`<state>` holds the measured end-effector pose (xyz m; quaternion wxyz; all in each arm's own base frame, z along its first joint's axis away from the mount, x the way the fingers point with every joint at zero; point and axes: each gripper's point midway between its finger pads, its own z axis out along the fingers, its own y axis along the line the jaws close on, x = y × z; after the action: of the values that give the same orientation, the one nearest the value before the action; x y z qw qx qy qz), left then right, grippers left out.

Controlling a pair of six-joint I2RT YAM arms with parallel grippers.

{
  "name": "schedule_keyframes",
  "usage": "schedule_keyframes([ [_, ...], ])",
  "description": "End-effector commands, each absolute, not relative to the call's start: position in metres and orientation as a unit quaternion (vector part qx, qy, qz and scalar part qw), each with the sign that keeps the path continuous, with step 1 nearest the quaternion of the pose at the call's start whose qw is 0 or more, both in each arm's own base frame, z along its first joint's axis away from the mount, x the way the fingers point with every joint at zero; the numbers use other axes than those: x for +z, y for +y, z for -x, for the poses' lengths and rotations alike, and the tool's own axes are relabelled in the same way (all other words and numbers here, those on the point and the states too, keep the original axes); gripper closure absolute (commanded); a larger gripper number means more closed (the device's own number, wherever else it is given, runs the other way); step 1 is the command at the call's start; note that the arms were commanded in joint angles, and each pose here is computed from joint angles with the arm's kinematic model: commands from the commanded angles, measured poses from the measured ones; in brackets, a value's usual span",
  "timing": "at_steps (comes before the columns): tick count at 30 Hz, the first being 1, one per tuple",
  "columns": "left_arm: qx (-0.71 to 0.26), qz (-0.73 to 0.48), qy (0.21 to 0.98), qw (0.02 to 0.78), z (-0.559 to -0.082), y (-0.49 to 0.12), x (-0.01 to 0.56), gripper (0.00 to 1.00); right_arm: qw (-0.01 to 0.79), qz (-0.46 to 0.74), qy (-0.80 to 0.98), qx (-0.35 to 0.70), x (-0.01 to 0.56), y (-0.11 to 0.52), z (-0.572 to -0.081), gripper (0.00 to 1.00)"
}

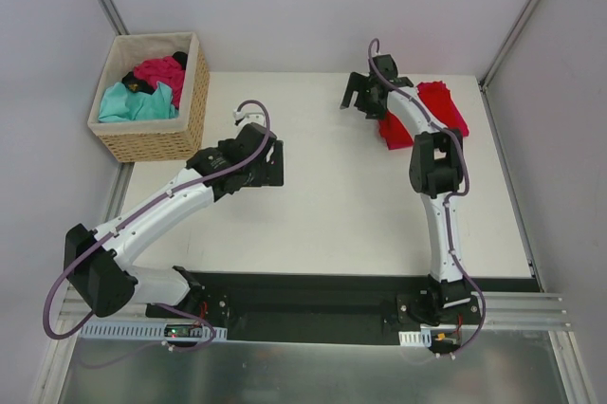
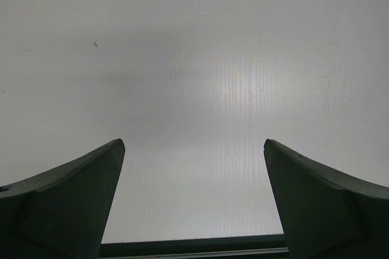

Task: Fold and stack the t-shirts

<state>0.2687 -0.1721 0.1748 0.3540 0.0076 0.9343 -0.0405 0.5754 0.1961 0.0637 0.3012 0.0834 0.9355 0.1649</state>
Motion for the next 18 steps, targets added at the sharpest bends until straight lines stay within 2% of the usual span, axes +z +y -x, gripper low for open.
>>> schedule_keyframes([
  [1,-0.039,-0.009,0.926,0.375,-0.277,-0.174,0.190,0.01,0.293,-0.134,0.934,0.153,0.047,0.163,-0.588,0.04],
  [12,-0.036,-0.010,0.927,0.372,-0.278,-0.175,0.187,0.01,0.272,-0.205,0.934,0.112,0.032,0.117,-0.588,0.04],
  [18,-0.036,-0.013,0.927,0.373,-0.280,-0.176,0.189,0.01,0.292,-0.239,0.922,0.092,0.042,0.080,-0.602,0.04],
])
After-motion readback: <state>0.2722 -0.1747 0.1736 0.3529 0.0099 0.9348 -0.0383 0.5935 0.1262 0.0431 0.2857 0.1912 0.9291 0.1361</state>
